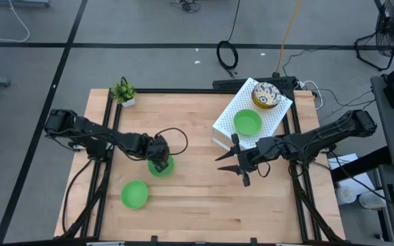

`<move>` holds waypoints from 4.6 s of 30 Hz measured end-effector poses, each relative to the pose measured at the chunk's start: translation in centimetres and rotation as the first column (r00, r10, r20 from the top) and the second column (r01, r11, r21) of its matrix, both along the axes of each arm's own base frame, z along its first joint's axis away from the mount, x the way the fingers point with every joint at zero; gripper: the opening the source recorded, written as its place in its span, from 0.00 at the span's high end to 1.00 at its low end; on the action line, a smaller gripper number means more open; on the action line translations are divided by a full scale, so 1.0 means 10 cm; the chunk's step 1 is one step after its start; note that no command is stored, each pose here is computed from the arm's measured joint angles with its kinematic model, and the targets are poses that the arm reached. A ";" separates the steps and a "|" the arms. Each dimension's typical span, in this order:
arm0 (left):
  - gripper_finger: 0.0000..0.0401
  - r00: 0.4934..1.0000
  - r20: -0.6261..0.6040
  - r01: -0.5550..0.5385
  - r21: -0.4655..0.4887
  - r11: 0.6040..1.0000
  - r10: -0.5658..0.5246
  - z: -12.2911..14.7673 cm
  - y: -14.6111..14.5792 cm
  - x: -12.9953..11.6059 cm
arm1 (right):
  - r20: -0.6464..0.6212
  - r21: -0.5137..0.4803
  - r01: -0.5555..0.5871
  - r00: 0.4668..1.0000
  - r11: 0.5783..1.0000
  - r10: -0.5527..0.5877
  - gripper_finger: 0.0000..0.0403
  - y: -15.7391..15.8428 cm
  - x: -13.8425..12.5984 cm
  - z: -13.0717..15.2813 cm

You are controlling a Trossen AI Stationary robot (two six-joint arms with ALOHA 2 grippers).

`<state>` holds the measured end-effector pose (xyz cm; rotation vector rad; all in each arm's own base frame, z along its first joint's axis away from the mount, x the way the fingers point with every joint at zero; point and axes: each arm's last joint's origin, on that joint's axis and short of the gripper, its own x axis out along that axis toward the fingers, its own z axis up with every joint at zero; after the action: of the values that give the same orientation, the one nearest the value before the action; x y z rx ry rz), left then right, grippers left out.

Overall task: Pick & Place Mini bowls
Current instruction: Stack the right green bowl on top of the other green bowl on the shelf

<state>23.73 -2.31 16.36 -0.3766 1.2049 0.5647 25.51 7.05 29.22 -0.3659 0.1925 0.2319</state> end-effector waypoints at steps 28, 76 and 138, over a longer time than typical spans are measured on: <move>0.99 0.983 0.111 0.084 0.430 0.899 -0.145 0.48 0.12 0.34 | -0.013 -0.003 0.001 1.000 1.000 -0.001 0.68 0.00 0.00 -0.01; 0.99 0.935 0.264 -0.173 0.923 0.344 -0.237 1.34 -0.52 -0.41 | -0.047 0.006 0.249 0.968 0.969 -0.248 0.68 -0.01 -0.36 0.13; 0.99 0.385 0.620 0.129 0.697 0.705 -0.684 0.99 0.68 -0.96 | 0.007 -0.114 0.234 0.972 0.965 -0.235 0.68 -0.03 -0.26 0.12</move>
<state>14.16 4.45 26.31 0.1977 0.0575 0.1520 22.90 6.76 30.45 -0.4520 0.2547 -0.0122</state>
